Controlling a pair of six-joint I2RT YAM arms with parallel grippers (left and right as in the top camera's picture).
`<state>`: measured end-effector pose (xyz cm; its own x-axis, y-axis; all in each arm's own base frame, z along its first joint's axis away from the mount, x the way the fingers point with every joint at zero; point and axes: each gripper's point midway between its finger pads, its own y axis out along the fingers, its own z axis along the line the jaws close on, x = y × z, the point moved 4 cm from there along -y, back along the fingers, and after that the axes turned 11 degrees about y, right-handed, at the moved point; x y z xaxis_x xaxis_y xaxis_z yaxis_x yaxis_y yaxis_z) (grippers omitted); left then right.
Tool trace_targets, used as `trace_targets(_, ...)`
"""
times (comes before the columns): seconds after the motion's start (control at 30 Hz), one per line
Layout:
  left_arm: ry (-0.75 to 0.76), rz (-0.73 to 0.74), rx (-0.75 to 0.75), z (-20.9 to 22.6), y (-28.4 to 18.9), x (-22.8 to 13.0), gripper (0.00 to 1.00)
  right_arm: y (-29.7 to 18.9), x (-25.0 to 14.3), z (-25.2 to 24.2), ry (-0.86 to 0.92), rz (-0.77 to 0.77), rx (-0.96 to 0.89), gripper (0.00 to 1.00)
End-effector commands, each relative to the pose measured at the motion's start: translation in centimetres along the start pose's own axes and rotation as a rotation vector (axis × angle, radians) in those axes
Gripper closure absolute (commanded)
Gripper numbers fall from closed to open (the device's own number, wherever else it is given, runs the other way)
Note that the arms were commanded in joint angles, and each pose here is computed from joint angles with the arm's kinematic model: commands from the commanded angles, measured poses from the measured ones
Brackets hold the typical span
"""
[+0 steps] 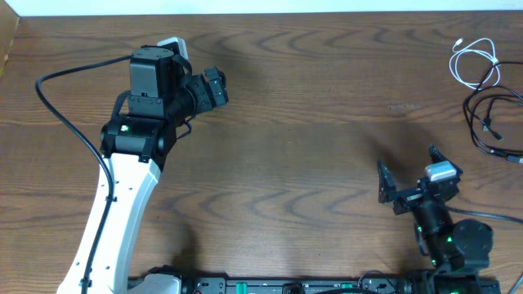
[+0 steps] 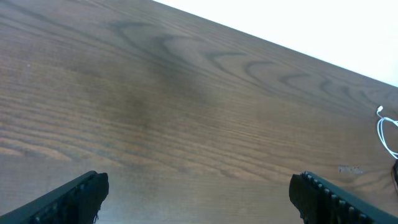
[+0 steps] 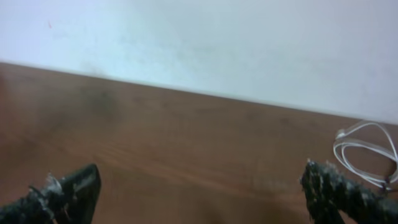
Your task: Untangle cables
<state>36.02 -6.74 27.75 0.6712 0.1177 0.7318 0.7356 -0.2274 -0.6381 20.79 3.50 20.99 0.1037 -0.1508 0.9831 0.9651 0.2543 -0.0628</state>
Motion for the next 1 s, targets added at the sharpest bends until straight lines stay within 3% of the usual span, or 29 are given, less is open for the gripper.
trace_targets(0.0,0.011,-0.001,0.012,0.1,0.1,0.1,0.02,0.1,-2.2,-0.4,0.007,-0.034,0.003,0.01)
trace_targets(0.4,0.011,-0.001,0.012,0.1,0.1,0.1,0.02,-0.2,-4.9,-1.9,0.097,-0.004,-0.108,0.01)
trace_targets(0.97,0.011,-0.001,0.012,0.1,0.1,0.1,0.02,-0.3,-4.6,-1.9,0.095,-0.019,-0.105,0.01)
